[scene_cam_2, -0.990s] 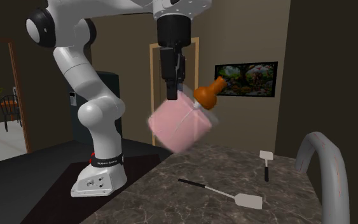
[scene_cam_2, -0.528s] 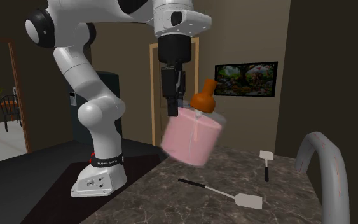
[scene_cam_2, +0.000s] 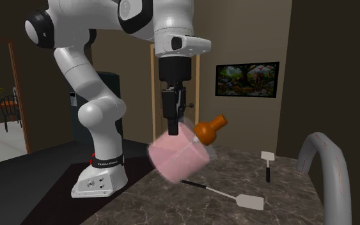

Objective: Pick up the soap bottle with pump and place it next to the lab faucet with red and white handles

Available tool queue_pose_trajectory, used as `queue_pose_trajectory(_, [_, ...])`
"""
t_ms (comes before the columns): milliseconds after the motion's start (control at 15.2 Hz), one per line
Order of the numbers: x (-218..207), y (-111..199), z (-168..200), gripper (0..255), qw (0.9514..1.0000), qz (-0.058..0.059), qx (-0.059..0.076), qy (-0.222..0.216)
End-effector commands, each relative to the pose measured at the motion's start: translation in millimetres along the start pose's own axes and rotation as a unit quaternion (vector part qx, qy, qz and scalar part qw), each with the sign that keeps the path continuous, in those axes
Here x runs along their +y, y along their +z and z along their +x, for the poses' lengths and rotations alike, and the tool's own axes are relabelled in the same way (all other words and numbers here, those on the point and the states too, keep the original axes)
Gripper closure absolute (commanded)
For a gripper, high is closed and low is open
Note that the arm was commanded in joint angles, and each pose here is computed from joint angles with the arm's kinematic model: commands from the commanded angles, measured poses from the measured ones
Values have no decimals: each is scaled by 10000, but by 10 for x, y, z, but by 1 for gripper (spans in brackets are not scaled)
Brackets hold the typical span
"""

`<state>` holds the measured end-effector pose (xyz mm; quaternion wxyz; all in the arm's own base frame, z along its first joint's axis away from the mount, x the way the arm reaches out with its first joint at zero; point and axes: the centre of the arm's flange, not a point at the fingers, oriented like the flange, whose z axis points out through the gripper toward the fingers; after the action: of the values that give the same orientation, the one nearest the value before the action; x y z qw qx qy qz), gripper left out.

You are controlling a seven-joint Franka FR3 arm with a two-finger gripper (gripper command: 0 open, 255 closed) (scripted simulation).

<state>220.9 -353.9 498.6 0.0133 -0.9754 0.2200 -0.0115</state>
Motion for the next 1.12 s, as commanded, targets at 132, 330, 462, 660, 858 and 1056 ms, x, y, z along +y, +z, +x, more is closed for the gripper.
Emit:
queue_pose_trajectory(132, [12,212,5,255,10000,-1,5,0])
queue_pose_trajectory(330, [16,371,2,255,10000,-1,5,0])
queue_pose_trajectory(462, [20,476,1,255,10000,-1,5,0])
queue_pose_trajectory(660, [25,634,-2,255,10000,-1,5,0])
queue_pose_trajectory(858, [29,793,-5,255,10000,-1,5,0])
queue_pose_trajectory(1056, [34,951,-7,255,10000,-1,5,0])
